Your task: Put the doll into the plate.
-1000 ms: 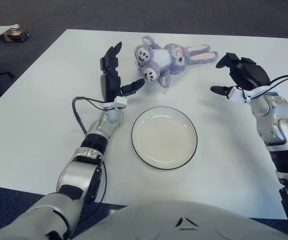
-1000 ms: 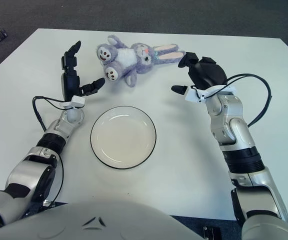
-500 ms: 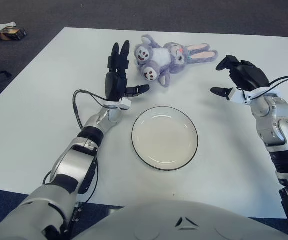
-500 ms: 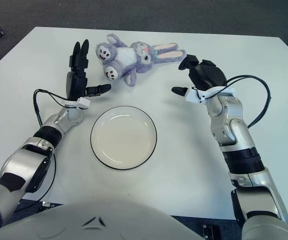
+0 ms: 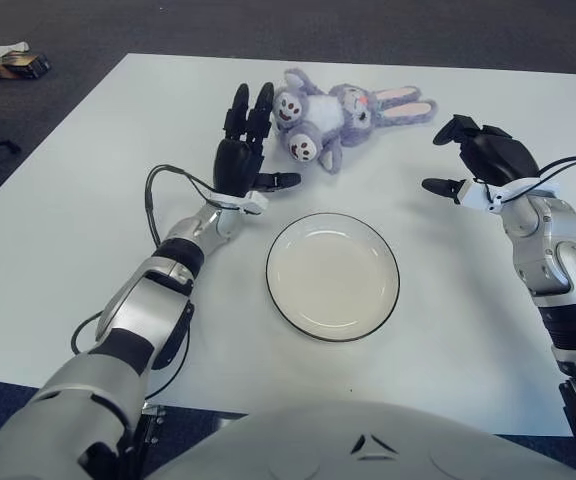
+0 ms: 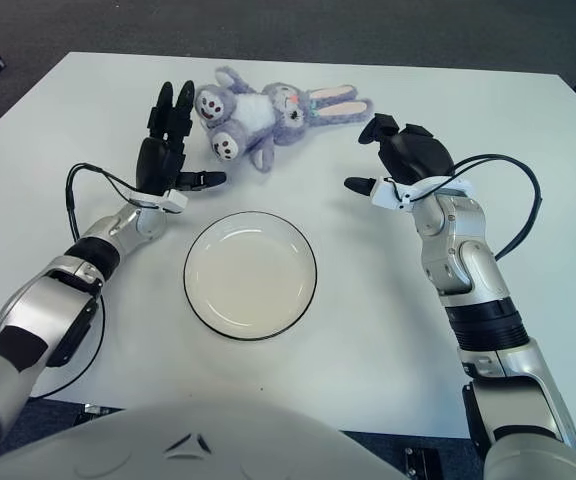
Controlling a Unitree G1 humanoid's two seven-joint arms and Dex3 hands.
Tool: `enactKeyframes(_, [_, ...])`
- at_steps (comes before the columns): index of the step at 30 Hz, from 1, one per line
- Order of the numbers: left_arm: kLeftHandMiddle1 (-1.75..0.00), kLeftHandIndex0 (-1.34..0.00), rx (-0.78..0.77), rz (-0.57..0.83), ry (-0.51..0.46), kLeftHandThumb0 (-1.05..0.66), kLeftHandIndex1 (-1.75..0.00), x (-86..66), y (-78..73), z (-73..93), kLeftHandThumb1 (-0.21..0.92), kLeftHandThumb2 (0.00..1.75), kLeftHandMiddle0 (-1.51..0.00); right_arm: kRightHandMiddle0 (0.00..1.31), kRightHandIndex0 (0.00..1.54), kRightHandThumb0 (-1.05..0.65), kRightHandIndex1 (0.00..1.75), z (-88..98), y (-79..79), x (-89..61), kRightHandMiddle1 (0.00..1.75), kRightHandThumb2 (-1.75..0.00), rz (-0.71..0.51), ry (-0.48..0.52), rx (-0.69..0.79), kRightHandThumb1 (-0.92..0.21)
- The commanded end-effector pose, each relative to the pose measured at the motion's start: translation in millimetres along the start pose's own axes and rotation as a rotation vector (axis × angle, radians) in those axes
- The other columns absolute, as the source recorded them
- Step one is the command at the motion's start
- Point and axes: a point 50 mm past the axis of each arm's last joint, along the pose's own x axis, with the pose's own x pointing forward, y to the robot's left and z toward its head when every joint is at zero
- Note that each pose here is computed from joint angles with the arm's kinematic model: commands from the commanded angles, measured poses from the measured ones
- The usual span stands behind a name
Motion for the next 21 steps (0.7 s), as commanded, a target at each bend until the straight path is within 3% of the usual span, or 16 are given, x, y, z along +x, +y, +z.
enactKeyframes(1, [0.0,0.0,0.036,-0.037,-0.018,-1.02,0.0,8.2,4.5,-1.3,0.64,0.38,0.0,0.0,0.16,-0.64,1.0,-2.6,-1.2,-2.6,1.22,-0.65,-0.004,0.002,-0.019,-0.82])
enactKeyframes(9, [0.0,0.0,0.034,-0.069,0.011,-1.03,0.0,13.0,2.9,-1.7,0.7,0.3,0.0,0.0,0.16,-0.64,1.01,-2.5,-0.2,-3.6,1.21,-0.66,0.0,0.007,-0.022,-0.82])
enactKeyframes(15, [0.0,0.0,-0.037,-0.012,0.021,-0.95,0.0,16.0,1.0,3.5,0.67,0.28,0.0,0.0,0.17,-0.64,1.02,-3.4,0.5,-6.5,1.21,-0.66,0.008,0.014,-0.025,-0.81])
enactKeyframes(21, [0.0,0.0,-0.144,0.018,0.02,-0.86,-0.05,17.0,-0.1,8.9,0.48,0.57,0.0,0.0,0.16,-0.64,1.01,-5.2,1.5,-7.8,1.19,-0.67,0.02,0.024,-0.024,-0.81])
